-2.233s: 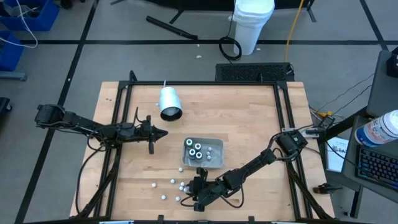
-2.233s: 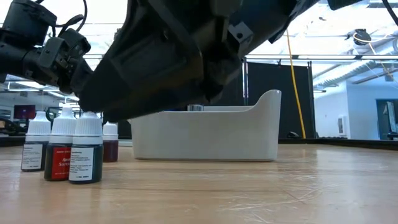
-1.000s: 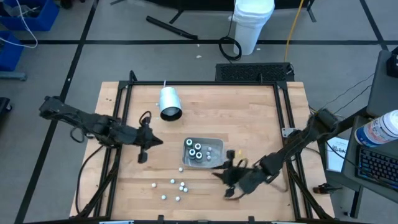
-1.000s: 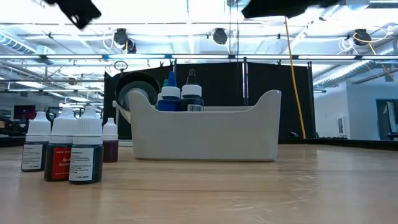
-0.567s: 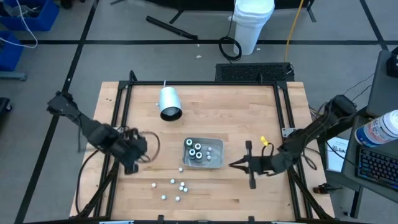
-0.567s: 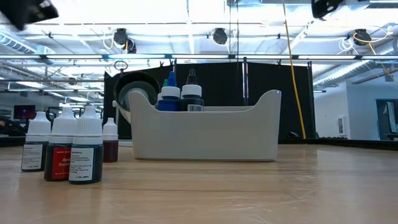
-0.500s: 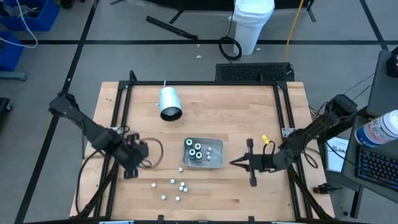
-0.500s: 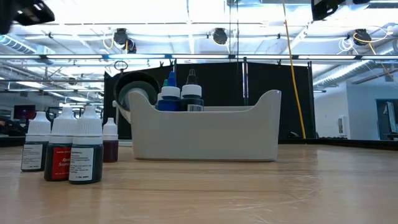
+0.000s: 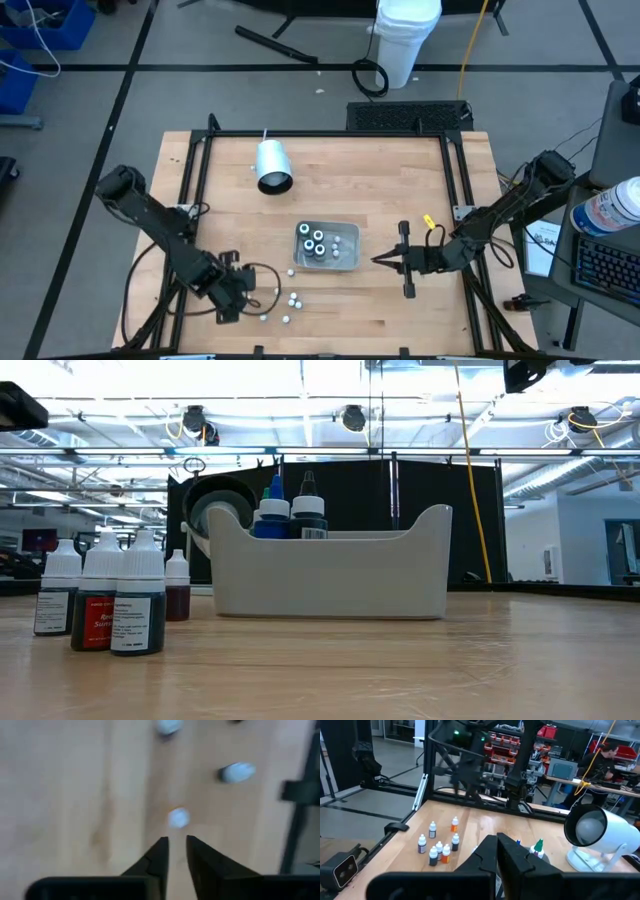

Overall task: Pick & Place food coloring
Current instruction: Put the orange food coloring bottle into the gray bin

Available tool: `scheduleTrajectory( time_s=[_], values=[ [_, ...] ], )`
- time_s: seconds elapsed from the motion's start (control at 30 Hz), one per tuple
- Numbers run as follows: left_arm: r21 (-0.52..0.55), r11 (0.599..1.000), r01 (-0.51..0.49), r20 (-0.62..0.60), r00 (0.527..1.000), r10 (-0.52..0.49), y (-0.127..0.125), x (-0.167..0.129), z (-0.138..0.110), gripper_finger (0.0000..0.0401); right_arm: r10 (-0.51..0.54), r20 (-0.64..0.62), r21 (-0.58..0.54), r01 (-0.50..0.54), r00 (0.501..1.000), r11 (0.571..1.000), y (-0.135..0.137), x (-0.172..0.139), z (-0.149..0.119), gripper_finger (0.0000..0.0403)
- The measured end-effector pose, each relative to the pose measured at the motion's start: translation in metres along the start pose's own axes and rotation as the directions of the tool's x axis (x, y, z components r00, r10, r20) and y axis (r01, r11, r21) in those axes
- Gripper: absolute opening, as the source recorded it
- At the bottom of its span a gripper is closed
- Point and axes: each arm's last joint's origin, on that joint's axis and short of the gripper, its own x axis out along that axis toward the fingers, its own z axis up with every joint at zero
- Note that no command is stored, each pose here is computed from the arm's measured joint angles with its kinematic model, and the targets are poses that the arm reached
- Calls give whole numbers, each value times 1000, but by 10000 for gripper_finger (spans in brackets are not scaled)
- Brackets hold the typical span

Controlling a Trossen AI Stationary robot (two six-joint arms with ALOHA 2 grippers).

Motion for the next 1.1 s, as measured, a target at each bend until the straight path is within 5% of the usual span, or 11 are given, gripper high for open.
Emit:
scheduleTrajectory(
  time_s=[0.33,0.67,0.9,1.1],
  values=[
    [46,996,71,58,996,-73,-17,8,1,171,0,-2,-2,0,1000,1000,0,0,0,4],
    [34,999,35,95,995,-38,-15,10,4,175,1,-7,-5,-1,1000,1000,0,0,-1,4],
    [166,986,-7,12,1000,5,-19,33,2,175,1,-34,-25,-2,999,1000,0,0,-4,4],
    [158,987,-17,-16,1000,20,-18,44,6,175,-3,-36,-28,2,999,1000,-1,1,-4,4]
  ],
)
